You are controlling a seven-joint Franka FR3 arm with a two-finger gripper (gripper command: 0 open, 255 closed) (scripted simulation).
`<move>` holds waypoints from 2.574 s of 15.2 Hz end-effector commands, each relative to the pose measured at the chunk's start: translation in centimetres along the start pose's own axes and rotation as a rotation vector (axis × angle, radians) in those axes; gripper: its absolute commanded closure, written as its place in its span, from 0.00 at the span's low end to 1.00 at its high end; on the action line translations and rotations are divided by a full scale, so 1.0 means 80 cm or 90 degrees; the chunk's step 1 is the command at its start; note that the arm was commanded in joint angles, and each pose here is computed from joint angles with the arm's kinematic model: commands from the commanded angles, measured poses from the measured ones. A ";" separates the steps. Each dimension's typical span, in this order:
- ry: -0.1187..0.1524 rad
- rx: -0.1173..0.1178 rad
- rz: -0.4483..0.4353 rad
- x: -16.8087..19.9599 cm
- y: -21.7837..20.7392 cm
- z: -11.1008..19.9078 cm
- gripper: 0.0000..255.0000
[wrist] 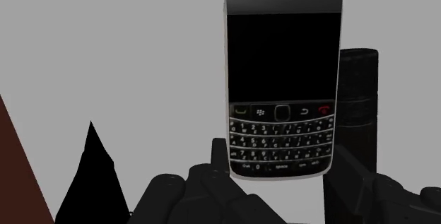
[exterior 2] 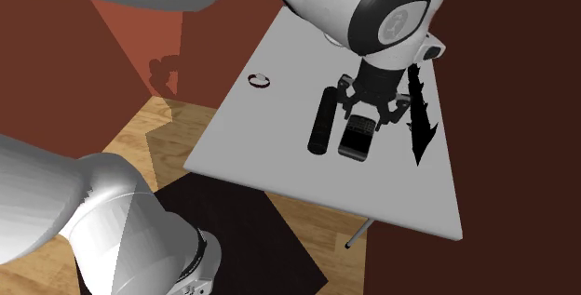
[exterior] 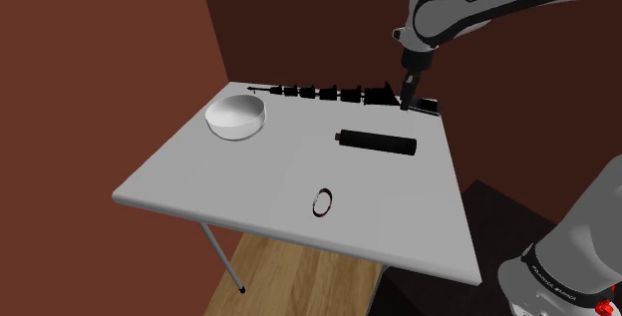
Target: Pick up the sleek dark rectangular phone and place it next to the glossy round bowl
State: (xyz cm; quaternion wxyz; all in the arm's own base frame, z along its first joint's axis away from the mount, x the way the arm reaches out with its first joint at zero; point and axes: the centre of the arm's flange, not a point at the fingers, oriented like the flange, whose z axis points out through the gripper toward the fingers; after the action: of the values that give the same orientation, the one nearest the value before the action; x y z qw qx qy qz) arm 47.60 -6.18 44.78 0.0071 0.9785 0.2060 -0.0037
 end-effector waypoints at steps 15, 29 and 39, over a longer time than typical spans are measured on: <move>0.000 0.000 0.000 0.085 -0.101 -0.053 1.00; 0.000 0.000 0.000 0.232 -0.278 -0.057 1.00; 0.000 0.000 0.000 0.323 -0.387 -0.052 1.00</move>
State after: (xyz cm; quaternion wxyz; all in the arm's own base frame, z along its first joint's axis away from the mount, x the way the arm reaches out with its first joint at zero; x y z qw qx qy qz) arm 58.70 32.13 48.70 0.0070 0.9784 0.2064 -0.0040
